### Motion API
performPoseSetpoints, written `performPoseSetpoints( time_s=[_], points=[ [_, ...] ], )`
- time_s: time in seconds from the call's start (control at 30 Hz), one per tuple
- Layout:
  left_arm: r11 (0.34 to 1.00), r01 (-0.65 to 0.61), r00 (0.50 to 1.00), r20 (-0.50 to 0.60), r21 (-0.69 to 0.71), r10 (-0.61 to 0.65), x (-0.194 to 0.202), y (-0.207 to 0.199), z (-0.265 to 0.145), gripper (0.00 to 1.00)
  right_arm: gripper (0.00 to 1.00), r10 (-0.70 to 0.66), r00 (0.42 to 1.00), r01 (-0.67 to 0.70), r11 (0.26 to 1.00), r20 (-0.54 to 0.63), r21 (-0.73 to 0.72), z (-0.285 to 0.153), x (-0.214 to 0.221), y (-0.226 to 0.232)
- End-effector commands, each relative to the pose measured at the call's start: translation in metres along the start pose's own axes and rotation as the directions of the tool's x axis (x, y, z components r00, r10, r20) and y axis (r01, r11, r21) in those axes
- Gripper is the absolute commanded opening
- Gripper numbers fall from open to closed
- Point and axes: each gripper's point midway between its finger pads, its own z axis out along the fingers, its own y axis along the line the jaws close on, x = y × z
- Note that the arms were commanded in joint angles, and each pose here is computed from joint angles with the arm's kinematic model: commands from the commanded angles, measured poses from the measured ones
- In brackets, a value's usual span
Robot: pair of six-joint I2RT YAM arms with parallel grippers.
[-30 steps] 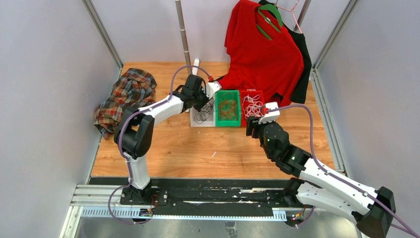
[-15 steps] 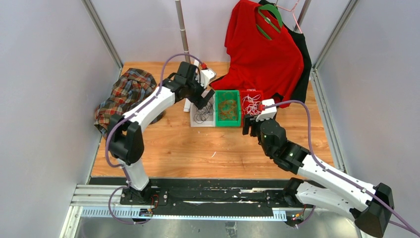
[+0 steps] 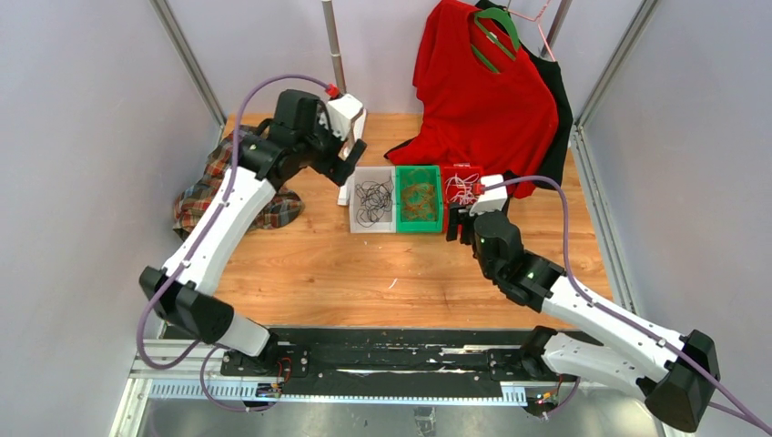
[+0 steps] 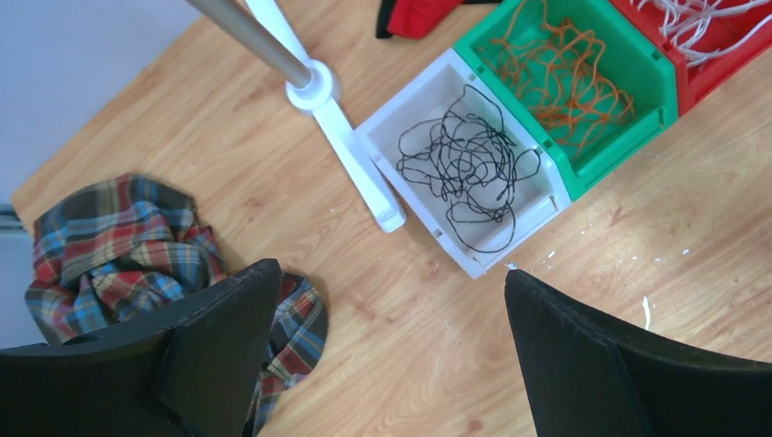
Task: Untangle the cables
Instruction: Reset both arms
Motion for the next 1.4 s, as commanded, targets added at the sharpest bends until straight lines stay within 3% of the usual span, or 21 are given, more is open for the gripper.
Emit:
performPoseSetpoints(
  time_s=[0.0,0.2,0.4,0.53,0.67,0.8,0.97,1.23,1.37],
  points=[
    [0.993,0.039,0.997,0.066,-0.112,-0.031,0.004,0.032,-0.034,0.98,0.72,0.023,0.999,-0.022,0.999,-0.029,0.034,0.005,-0.007,-0.011],
    [0.957,0.161,0.985,0.102,-0.242,-0.140,0.047,0.088,-0.056,0.98,0.72,0.022,0.998,-0.018,0.997,-0.056,0.071,0.006,-0.004,-0.024],
    [0.910,0.269,0.963,0.071,-0.317,-0.260,0.131,0.119,-0.049,0.98,0.72,0.062,0.996,-0.045,0.974,-0.070,0.222,0.010,0.012,-0.060],
    [0.863,0.376,0.927,0.116,-0.336,-0.358,0.186,0.126,-0.027,0.98,0.73,0.026,0.999,-0.004,0.910,-0.048,0.415,0.007,0.018,-0.103],
    [0.830,0.401,0.916,0.159,-0.388,-0.368,0.231,0.123,-0.001,0.98,0.73,0.050,0.996,-0.001,0.833,-0.074,0.554,0.009,0.041,-0.144],
    [0.823,0.439,0.889,0.304,-0.359,-0.342,0.237,0.117,0.015,0.98,0.73,0.038,0.995,0.031,0.745,-0.089,0.666,0.008,0.059,-0.183],
    [0.839,0.443,0.880,0.333,-0.316,-0.339,0.244,0.113,0.035,0.98,0.73,0.088,0.992,0.012,0.662,-0.094,0.750,0.002,0.088,-0.221],
    [0.807,0.468,0.867,0.363,-0.359,-0.341,0.250,0.123,0.040,0.98,0.73,0.022,0.985,0.121,0.623,-0.173,0.773,0.018,0.112,-0.241],
    [0.790,0.459,0.877,0.350,-0.406,-0.329,0.250,0.123,0.040,0.98,0.73,0.009,0.982,0.138,0.641,-0.187,0.755,0.029,0.122,-0.243]
  ],
)
